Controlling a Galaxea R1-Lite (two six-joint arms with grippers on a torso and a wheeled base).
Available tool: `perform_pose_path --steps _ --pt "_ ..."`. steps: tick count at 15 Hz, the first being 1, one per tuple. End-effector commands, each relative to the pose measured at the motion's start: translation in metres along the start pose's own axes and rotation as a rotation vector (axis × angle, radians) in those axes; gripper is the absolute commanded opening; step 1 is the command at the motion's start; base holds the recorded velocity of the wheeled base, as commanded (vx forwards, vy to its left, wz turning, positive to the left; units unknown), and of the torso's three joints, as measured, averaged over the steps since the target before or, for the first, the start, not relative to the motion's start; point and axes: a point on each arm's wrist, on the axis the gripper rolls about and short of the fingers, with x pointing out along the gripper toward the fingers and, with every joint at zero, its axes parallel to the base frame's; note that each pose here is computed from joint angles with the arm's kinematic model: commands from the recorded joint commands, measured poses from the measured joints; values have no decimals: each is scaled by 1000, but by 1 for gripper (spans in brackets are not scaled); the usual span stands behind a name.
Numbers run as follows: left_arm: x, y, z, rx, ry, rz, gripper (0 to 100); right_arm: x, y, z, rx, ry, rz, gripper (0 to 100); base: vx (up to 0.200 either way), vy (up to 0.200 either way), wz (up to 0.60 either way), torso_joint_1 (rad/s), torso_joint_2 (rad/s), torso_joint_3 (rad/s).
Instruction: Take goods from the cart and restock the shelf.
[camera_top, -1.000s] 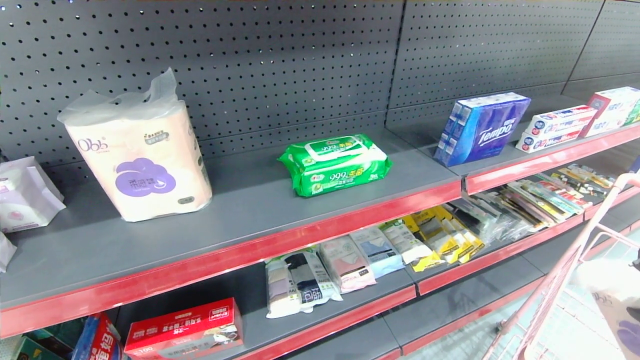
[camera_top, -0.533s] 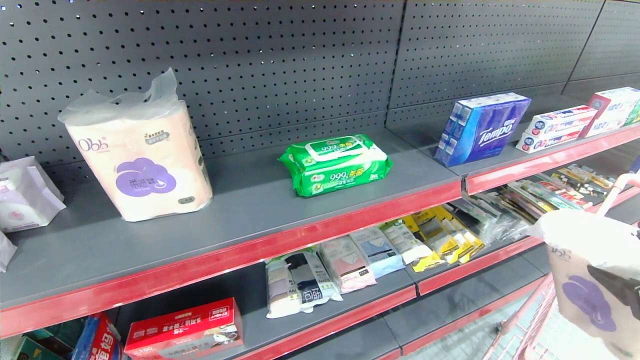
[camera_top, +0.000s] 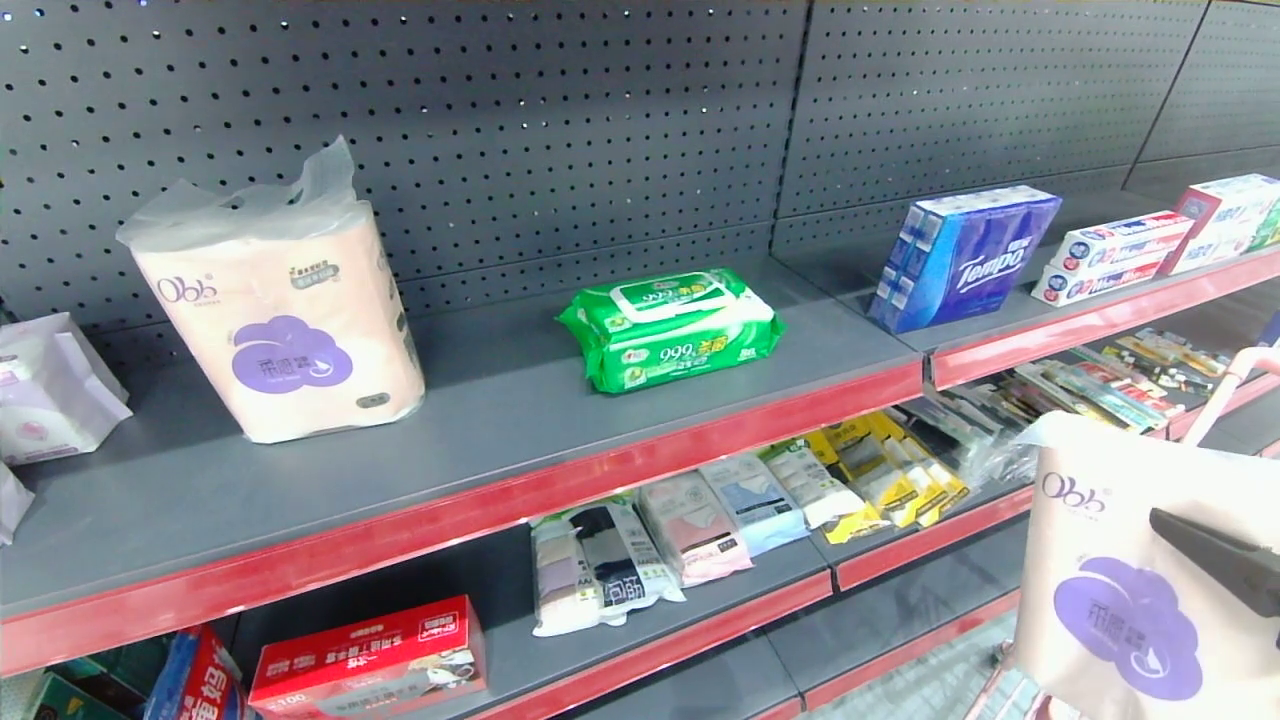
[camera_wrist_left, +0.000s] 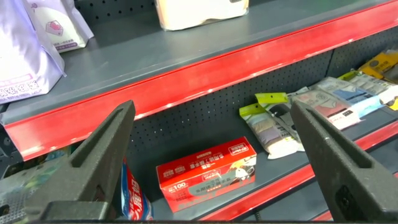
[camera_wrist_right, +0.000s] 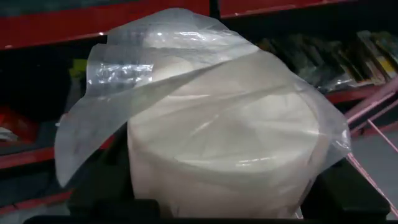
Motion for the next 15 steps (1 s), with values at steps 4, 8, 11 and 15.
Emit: perform_pose_path --steps 4,8,11,15 --pt "0 0 0 1 1 0 100 -1 3 2 -40 -13 82 0 0 0 0 0 0 0" --pt "0 0 0 1 0 0 100 0 2 -1 -79 -4 68 0 0 0 0 0 0 0" --pt "0 0 0 1 0 0 100 0 2 -1 -102 -2 60 0 0 0 0 0 0 0" --pt "0 0 0 -1 0 0 100 0 2 -5 -100 12 52 0 0 0 0 0 0 0"
